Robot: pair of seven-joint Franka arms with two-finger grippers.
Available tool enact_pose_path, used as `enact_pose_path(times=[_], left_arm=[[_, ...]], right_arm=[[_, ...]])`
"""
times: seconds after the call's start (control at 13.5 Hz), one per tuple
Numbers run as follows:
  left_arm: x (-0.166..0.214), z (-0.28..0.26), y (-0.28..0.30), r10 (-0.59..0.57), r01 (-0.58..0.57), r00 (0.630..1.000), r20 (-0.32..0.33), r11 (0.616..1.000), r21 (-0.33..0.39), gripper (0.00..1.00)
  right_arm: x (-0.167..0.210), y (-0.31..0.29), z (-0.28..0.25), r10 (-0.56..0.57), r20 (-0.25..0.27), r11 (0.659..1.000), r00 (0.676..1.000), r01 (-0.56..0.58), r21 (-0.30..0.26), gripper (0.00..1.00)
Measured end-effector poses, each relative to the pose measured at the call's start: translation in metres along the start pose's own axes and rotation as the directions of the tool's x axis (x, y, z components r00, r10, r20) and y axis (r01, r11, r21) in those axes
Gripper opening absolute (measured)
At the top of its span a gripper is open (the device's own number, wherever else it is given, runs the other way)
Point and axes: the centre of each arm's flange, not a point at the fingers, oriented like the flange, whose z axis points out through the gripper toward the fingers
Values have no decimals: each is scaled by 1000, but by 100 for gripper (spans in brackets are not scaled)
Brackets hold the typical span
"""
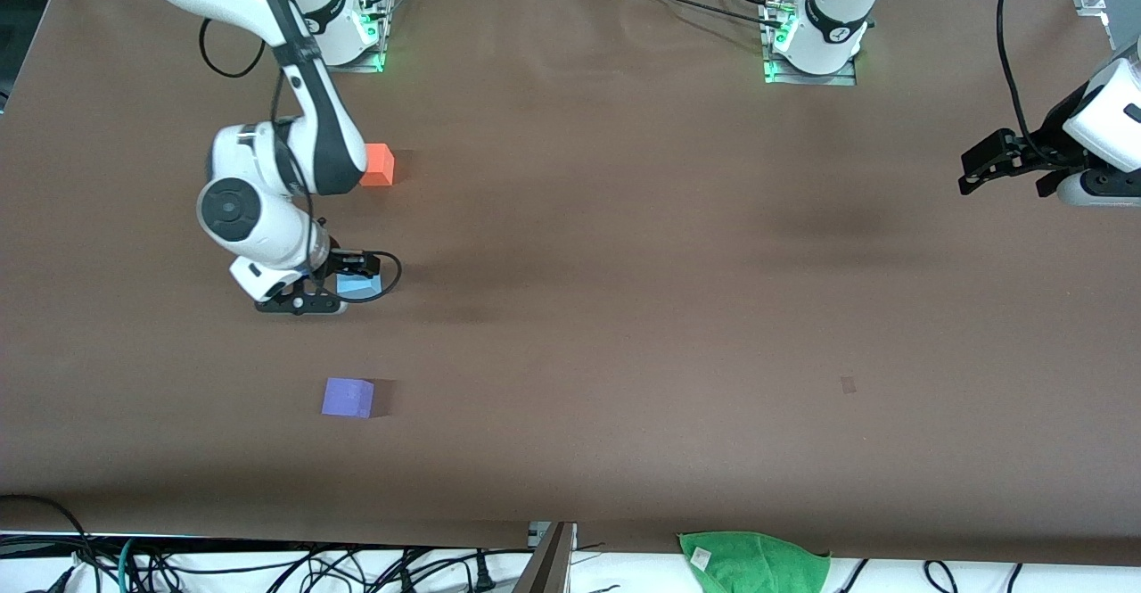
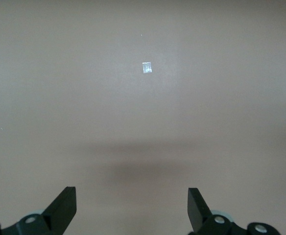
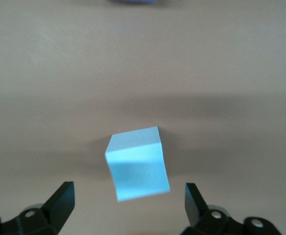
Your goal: Place blue block between orange and purple blocks
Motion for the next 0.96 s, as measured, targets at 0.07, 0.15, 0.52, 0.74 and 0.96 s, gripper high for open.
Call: enact_pose_path(times=[0.07,0.15,0.52,0.74,0.96], left_arm=[[0,0,0,0,0,1000,0,1000,0,100],[0,0,0,0,0,1000,0,1000,0,100],[0,0,0,0,0,1000,1,1000,0,100],[0,0,0,0,0,1000,1,1000,0,100],[0,0,0,0,0,1000,1,1000,0,100]], right_arm=[[5,5,-25,-8,9,1000,1000,8,1,100],[9,13,-46,-24,15,1000,1000,24,1,100],[16,62,-127,-72,74,997,995,73,-10,100],[4,84,-182,-81,131,996,988,83,-9,100],[-11,85,-223,-82,157,996,984,84,-4,100]])
